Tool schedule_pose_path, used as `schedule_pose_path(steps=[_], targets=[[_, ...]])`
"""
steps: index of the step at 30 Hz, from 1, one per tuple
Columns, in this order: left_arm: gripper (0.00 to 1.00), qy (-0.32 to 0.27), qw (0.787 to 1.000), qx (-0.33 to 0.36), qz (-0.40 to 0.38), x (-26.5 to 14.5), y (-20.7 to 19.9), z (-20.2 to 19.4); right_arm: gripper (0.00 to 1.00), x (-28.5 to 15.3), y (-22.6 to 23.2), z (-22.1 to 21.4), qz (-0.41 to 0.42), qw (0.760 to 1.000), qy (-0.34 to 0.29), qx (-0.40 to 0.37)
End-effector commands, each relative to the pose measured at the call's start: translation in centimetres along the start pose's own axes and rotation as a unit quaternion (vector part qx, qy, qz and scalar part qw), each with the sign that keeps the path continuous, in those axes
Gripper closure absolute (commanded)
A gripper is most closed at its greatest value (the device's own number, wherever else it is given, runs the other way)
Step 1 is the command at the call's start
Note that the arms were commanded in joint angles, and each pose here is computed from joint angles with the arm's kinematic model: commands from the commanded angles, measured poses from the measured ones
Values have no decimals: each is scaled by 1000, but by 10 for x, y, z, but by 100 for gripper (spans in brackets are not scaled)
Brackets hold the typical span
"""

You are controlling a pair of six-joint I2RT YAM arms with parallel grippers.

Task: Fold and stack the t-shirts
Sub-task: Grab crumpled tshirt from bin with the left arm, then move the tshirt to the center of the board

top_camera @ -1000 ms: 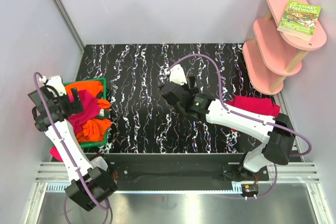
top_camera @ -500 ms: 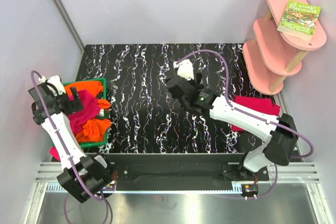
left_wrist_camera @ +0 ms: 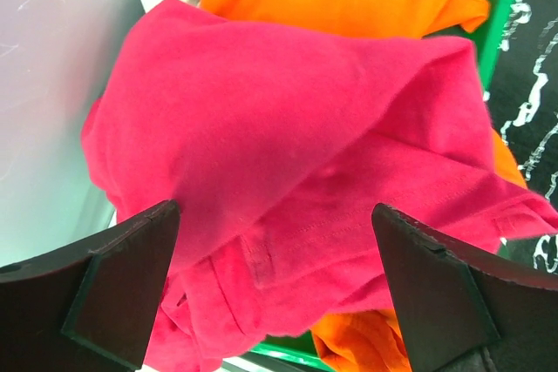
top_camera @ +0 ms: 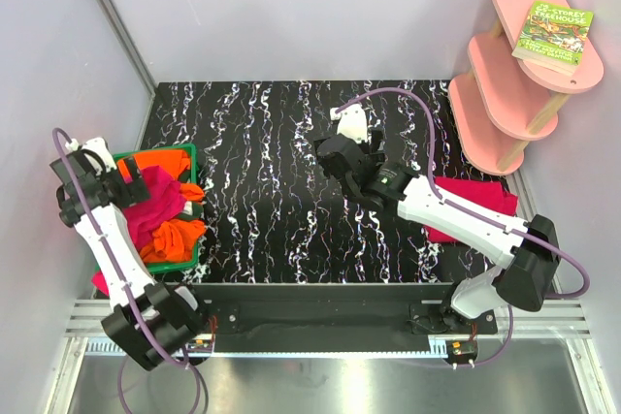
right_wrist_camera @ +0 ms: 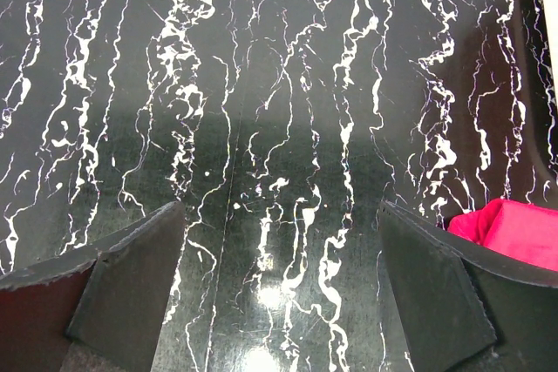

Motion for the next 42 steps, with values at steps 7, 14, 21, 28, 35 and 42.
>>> schedule_pose_path(steps=[7, 14, 21, 28, 35, 42], targets=[[2, 5, 999, -2, 32, 24, 21, 33, 0, -5, -1, 7, 6, 1000, -7, -4], [21, -25, 999, -4, 20, 16, 15, 43, 0, -5, -2, 2, 6, 1000, 0, -4], [100, -20, 999, -3, 26, 19, 17, 37, 0, -1, 2, -4, 6, 1000, 8, -8], [100, -53, 998, 12, 10, 2, 6, 57, 0, 1, 6, -6, 10, 1000, 12, -9], [100, -188, 975, 80, -90, -108, -93, 186, 0, 2, 8, 4, 10, 1000, 4, -14], [100, -245, 942, 163, -160, -158, -166, 234, 0, -5, 7, 17, 18, 1000, -7, 1]])
Point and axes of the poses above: each gripper's point midway between its finger pads, its own x axis out along the fingers, its own y axis along the line the jaws close on, z = x × y, the point moved 1 cm from there along -x, back along the fingers, and after that the axes turned 1 degree about x, right-handed, at the moved point
